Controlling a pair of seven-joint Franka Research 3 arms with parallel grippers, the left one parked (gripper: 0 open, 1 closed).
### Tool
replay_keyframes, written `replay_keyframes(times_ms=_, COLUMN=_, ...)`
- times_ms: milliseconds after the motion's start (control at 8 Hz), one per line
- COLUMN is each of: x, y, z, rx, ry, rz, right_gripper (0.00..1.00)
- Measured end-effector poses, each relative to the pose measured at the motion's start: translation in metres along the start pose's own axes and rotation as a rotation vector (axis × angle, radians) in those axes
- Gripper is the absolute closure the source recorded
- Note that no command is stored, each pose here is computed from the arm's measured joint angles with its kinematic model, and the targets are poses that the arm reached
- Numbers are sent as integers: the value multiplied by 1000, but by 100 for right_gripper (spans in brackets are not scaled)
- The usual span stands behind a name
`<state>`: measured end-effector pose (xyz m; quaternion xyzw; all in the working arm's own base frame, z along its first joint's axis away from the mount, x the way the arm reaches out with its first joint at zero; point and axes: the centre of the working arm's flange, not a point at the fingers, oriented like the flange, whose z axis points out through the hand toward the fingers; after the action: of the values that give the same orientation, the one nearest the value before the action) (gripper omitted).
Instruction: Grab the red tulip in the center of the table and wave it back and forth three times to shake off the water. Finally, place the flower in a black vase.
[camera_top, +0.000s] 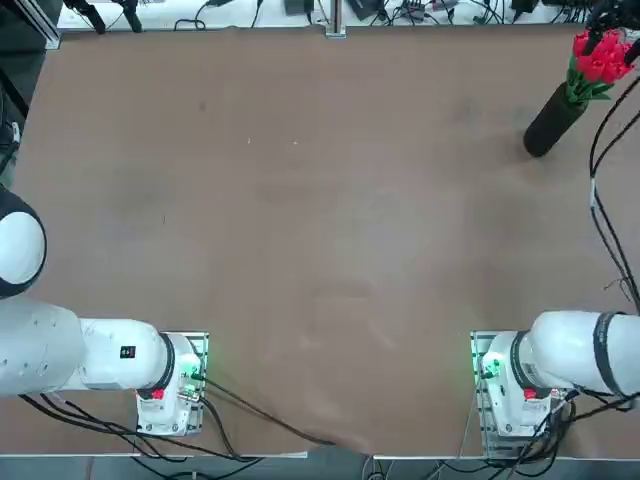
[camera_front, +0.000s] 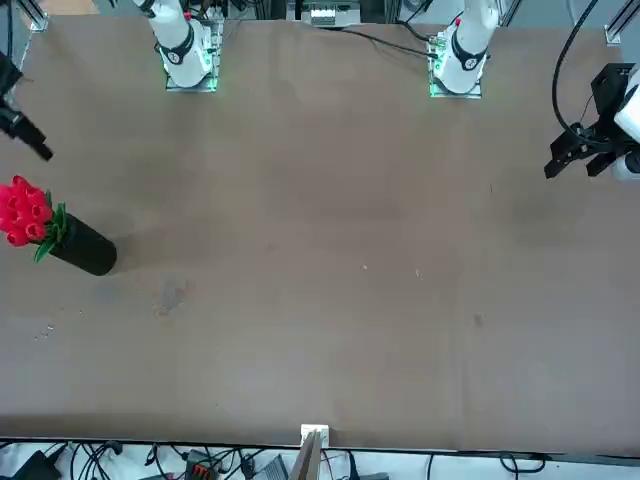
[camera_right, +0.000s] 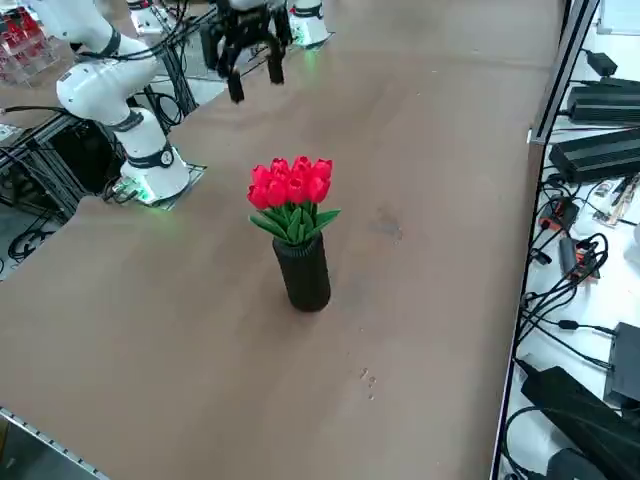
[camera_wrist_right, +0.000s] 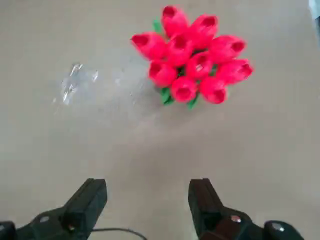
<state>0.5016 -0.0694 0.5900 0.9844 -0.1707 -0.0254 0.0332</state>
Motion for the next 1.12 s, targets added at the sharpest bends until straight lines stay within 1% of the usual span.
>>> replay_keyframes(times_ms=125, x=5, y=-12, z=7, rx=29, ry=-73, rz=-79, right_gripper=0)
replay_keyframes(times_ms=250, x=14, y=-24, z=14, rx=57, ry=-109, rz=-145, right_gripper=0)
replay_keyframes(times_ms=375, x=21, y=-41, z=14, rx=73, ry=-113, rz=-199, right_gripper=0)
replay_keyframes(times_ms=500, x=23, y=-66, z=4, rx=79, ry=-91, rz=-250, right_gripper=0)
replay_keyframes(times_ms=750, x=8, y=-114, z=-30, rx=84, ry=-27, rz=-359, right_gripper=0)
replay_keyframes(times_ms=875, x=2, y=-125, z=-35, rx=84, ry=-16, rz=-391, right_gripper=0)
replay_keyframes(times_ms=1000, x=3, y=-124, z=-33, rx=54, ry=-10, rz=-398, right_gripper=0)
replay_keyframes(times_ms=1125, x=8, y=-120, z=-30, rx=16, ry=21, rz=-396, right_gripper=0)
